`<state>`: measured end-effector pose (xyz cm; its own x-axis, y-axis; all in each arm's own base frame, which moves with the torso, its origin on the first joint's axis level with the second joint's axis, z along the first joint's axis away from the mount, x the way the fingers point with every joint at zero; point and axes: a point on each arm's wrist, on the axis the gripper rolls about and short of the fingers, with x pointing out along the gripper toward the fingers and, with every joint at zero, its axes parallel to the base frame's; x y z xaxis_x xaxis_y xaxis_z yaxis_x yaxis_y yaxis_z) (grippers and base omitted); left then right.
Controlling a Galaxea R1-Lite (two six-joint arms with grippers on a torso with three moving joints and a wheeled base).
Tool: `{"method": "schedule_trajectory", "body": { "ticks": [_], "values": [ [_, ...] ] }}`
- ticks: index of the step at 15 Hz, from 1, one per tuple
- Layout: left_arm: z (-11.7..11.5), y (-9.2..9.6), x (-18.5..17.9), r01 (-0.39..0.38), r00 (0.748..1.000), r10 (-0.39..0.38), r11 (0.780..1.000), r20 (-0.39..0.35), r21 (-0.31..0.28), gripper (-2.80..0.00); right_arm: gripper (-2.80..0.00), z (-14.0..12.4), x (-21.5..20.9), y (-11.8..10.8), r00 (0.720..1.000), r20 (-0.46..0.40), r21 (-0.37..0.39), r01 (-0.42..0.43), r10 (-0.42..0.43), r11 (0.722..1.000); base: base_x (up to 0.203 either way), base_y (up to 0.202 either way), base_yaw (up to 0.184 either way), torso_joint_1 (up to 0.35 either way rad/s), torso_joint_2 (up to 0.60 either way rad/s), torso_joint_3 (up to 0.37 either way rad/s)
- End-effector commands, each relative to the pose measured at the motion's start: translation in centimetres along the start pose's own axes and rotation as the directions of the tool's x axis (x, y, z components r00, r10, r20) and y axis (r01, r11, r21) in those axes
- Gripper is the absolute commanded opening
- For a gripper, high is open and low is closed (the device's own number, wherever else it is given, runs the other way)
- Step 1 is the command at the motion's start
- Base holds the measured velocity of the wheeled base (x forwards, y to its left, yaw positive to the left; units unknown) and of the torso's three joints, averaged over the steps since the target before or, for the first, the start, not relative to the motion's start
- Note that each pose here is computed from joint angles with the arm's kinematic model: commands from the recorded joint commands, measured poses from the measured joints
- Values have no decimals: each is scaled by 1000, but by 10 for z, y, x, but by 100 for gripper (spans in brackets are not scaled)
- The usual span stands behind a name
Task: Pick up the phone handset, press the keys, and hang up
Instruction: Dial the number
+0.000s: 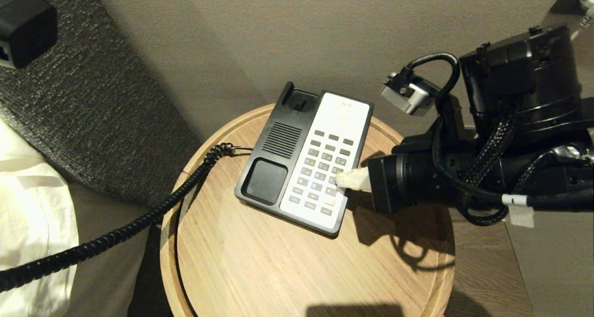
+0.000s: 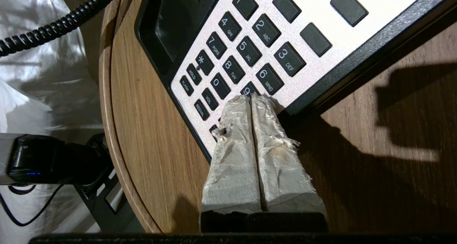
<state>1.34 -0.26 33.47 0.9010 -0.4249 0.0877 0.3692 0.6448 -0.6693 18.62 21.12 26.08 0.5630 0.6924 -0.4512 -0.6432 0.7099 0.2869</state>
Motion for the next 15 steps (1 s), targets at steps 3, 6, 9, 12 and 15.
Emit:
{"method": "schedule_trajectory", "body": {
  "ticks": [3, 6, 9, 12, 15],
  "values": [
    [2, -1, -1, 3, 1000, -3, 1000, 7, -7, -280, -280, -2, 6, -1, 1000, -16, 3, 8, -8, 1000, 0, 0, 0, 0, 0, 0],
    [2, -1, -1, 4, 1000, -4, 1000, 8, -8, -280, -280, -3, 9, -2, 1000, -21, 2, 11, -11, 1000, 0, 0, 0, 0, 0, 0],
    [3, -1, -4, 8, 1000, -8, 1000, 12, -10, -280, -280, -4, 12, -2, 1000, -22, 0, 12, -12, 1000, 0, 0, 0, 0, 0, 0],
    [2, 0, -5, 7, 1000, -7, 1000, 11, -9, -280, -280, -4, 16, -2, 1000, 5, -2, 3, -3, 1000, 0, 0, 0, 0, 0, 0],
    [2, 1, -4, 6, 1000, -6, 1000, 10, -9, -280, -280, -3, 12, -2, 1000, 11, -2, 0, 0, 1000, 0, 0, 0, 0, 0, 0]
  ]
}}
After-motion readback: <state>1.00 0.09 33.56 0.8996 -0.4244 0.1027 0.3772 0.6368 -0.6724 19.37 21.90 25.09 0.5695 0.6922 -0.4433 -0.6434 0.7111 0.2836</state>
